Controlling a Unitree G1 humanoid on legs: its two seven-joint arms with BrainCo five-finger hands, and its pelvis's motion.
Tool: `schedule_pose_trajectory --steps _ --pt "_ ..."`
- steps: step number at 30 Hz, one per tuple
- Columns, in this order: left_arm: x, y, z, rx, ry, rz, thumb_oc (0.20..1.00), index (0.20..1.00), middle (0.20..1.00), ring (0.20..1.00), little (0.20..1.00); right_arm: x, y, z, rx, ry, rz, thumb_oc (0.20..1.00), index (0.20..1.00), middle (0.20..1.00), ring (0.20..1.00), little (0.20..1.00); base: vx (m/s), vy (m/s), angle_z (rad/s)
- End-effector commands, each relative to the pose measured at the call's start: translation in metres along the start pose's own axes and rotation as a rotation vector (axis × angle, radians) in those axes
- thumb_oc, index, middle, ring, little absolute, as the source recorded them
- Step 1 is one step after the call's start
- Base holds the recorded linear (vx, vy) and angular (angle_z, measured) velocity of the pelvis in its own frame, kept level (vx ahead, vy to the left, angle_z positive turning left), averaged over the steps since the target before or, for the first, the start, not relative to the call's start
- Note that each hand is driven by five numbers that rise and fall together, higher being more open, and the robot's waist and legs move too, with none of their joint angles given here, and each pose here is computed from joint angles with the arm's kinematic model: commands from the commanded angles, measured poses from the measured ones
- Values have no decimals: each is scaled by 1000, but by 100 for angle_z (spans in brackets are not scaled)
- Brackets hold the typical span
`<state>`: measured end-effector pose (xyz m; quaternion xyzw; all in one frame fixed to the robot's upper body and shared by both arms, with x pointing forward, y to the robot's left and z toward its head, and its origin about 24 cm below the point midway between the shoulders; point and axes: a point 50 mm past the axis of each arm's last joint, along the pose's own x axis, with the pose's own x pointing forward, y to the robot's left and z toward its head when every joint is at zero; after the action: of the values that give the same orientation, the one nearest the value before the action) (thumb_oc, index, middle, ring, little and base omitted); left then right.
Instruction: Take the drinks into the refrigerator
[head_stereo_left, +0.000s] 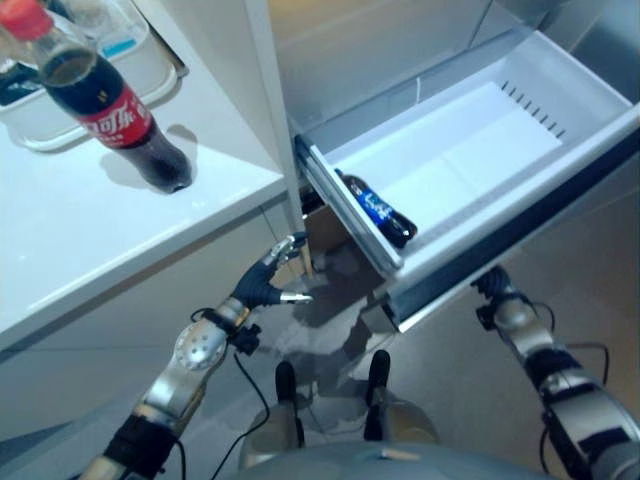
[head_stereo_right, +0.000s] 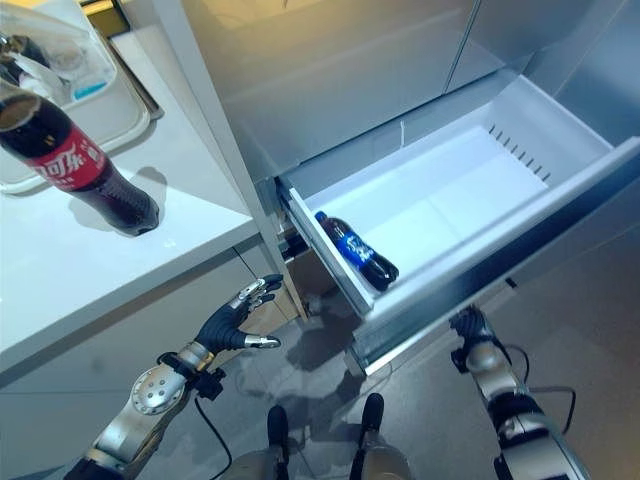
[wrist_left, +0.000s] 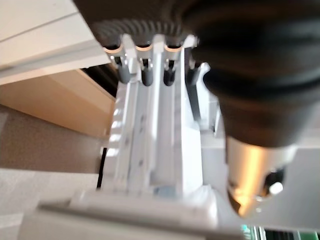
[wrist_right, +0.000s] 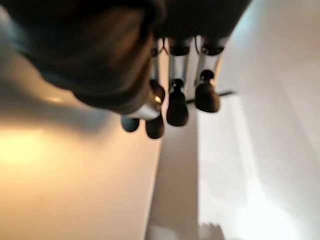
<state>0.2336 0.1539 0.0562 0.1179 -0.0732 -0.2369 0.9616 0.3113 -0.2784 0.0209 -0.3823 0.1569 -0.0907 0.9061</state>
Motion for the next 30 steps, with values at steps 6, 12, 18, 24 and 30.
schedule_pose_trajectory --steps 6,12,18,24,30 --pt "14 -1 34 52 -191 24 1000 1000 1000 1000 1000 -6 -72 267 -18 -841 -258 200 200 200 200 200 -24 13 8" --pt "15 8 32 50 -186 96 1000 1000 1000 1000 1000 -37 -62 334 -146 -1034 -268 200 200 200 200 200 -14 10 8" --pt "12 12 32 50 -183 122 1000 1000 1000 1000 1000 -44 -47 335 -224 -1071 -227 200 200 200 200 200 2 -7 10" --pt "13 14 29 23 -171 151 1000 1000 1000 1000 1000 -5 -6 250 -53 -791 -51 1000 1000 1000 1000 1000 -3 7 4" --pt "7 15 -1 -73 -49 254 1000 1000 1000 1000 1000 -5 94 75 179 -171 210 1000 1000 1000 1000 1000 7 -1 5"
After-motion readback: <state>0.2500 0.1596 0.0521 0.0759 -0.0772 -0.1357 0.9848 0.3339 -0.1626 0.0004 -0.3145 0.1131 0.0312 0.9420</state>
